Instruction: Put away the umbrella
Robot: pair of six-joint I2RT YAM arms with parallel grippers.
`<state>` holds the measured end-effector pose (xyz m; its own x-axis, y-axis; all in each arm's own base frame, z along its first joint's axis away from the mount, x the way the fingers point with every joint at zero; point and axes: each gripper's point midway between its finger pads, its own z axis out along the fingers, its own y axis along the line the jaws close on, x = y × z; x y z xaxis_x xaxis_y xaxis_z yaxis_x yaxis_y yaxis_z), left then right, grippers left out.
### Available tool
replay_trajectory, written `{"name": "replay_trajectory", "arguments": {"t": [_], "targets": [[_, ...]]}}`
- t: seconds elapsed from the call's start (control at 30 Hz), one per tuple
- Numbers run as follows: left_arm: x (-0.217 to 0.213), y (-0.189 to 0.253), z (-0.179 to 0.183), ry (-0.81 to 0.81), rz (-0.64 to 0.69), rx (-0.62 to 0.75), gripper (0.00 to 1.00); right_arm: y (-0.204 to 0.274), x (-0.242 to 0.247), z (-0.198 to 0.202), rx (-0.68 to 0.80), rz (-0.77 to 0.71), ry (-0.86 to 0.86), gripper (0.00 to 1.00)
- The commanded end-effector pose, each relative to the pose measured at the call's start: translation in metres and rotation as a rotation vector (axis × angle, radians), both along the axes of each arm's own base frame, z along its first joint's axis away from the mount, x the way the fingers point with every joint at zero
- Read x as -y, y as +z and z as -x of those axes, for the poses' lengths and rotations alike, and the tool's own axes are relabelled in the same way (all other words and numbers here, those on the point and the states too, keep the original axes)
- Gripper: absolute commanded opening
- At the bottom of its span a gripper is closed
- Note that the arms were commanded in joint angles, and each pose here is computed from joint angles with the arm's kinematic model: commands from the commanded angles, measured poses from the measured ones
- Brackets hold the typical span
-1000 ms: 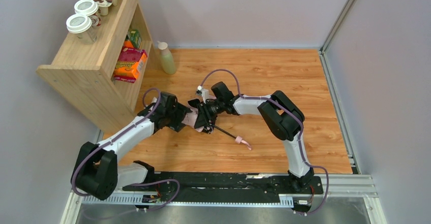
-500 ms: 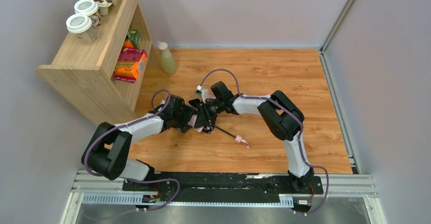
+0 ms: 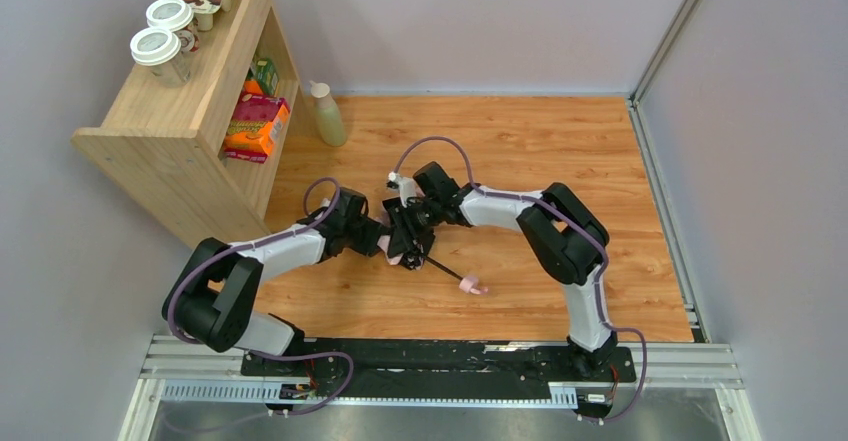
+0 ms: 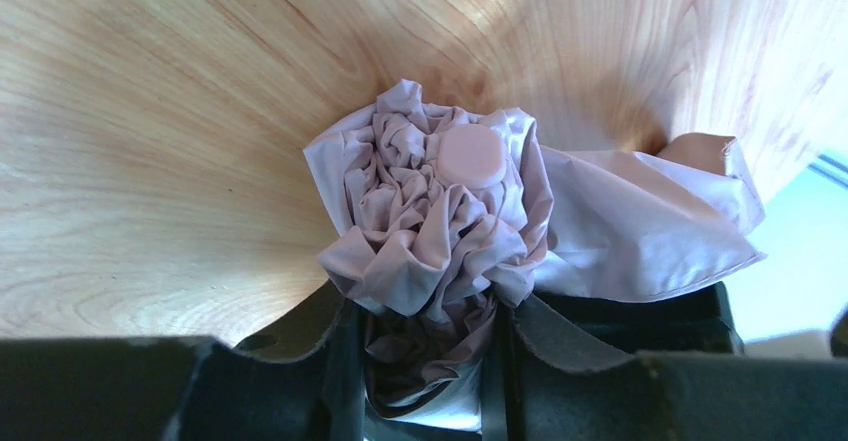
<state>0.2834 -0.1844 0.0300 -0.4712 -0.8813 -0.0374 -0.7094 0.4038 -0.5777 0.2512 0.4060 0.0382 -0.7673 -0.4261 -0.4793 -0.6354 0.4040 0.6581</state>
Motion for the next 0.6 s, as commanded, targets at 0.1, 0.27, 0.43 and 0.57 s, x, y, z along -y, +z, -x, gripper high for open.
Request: {"name": "replay_trajectory", "arguments": {"t": [0.1,0.27,0.43,0.57], "targets": [[-0.052,-0.052,0.057,-0.04,-0.258,-0.22,0.0,0.084,0.048,-0.031,0.249,0.095,-0.224,0.84],[-0.05,-0.046,0.057,-0.053,-0.245,-0.209,0.0,0.098,0.091,-0.078,0.185,0.116,-0.605,0.93],[-0.047,-0.043,0.056,-0.047,-0.216,-0.178,0.0,0.087,0.066,-0.087,-0.191,-0.075,-0.716,0.87],[-0.045,-0.044,0.057,-0.05,-0.199,-0.175,0.0,0.073,0.042,-0.101,-0.261,-0.085,-0.755,0.86]]}}
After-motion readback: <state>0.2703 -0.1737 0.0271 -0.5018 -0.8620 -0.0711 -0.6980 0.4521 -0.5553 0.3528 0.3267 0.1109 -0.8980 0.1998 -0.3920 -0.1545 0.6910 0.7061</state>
